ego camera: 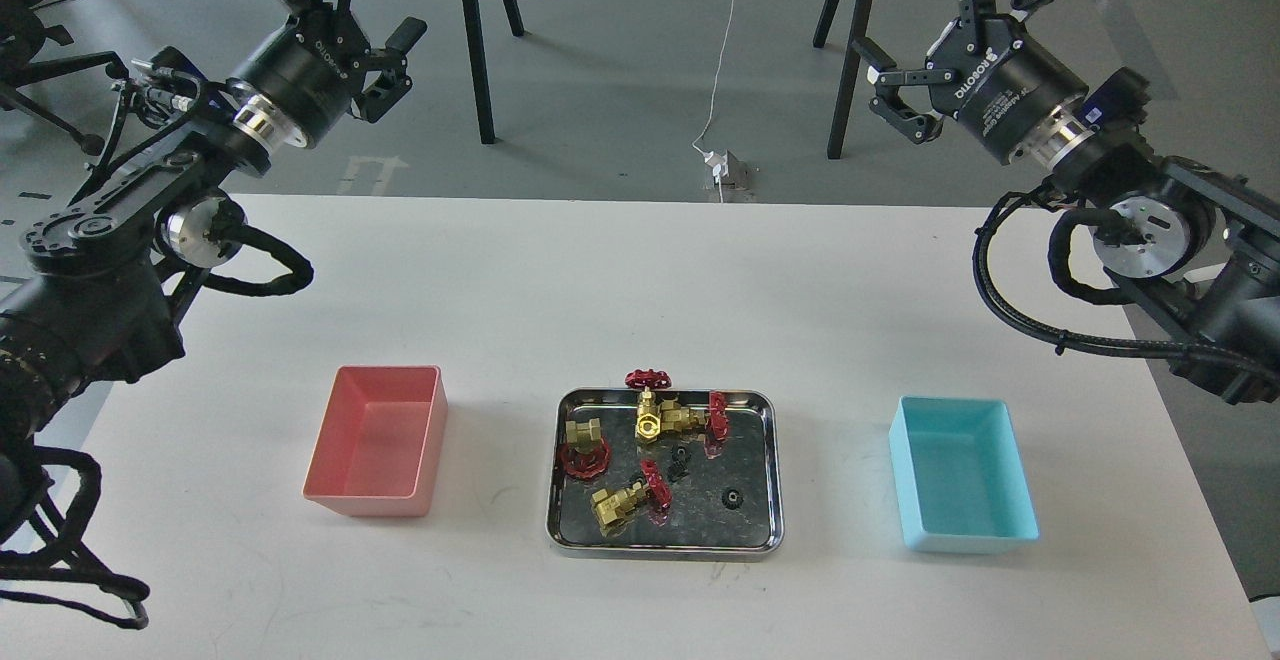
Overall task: Place valve in pink box and gear in blue box
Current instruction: 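Move the left gripper down toward the brass valve on the tray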
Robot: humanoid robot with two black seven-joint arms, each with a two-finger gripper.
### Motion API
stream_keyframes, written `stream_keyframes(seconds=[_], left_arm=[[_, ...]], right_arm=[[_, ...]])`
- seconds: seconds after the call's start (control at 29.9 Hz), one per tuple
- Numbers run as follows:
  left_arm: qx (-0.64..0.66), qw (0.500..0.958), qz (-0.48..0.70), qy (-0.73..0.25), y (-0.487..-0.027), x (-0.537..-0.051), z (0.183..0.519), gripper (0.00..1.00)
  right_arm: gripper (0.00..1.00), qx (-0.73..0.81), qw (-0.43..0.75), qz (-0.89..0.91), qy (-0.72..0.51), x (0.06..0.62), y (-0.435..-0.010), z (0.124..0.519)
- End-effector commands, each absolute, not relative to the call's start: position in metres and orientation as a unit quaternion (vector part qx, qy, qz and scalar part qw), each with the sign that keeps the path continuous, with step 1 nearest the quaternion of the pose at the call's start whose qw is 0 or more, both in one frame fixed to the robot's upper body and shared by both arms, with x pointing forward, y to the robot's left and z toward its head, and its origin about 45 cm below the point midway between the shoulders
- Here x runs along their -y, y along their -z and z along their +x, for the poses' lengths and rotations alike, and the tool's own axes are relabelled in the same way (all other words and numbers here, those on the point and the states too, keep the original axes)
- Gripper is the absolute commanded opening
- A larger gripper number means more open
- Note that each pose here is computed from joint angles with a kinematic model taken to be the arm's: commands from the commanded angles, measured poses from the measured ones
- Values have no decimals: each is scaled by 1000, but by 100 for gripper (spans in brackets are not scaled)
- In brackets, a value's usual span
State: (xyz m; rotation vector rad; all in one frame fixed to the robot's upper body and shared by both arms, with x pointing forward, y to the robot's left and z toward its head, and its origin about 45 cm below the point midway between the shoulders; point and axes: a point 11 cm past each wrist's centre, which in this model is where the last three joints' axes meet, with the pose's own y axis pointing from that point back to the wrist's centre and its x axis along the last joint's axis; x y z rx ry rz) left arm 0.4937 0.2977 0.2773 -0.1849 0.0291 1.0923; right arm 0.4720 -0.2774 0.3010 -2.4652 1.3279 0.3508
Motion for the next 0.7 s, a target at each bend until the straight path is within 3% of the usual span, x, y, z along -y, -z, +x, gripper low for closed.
stream_keyframes(seconds=[0.0,0.23,0.4,0.54,0.67], left_arm=[[-17,845,-109,-524,-283,-298,495,100],[-48,814,-213,-539,-306,-297,503,100],[-105,811,-310,-484,-316,-233,501,100],[-70,846,-324,-416,-359,-201,490,100],[73,915,-201,-342,-398,-193,466,100]], right_arm=[[100,-477,180,-851,-128,288,-301,472],[100,-477,205,-846,-120,291,-317,475],[100,-492,196,-842,-101,304,-328,482],[100,-554,179,-808,-92,352,-315,488],[100,-565,176,-801,-94,364,-311,484]])
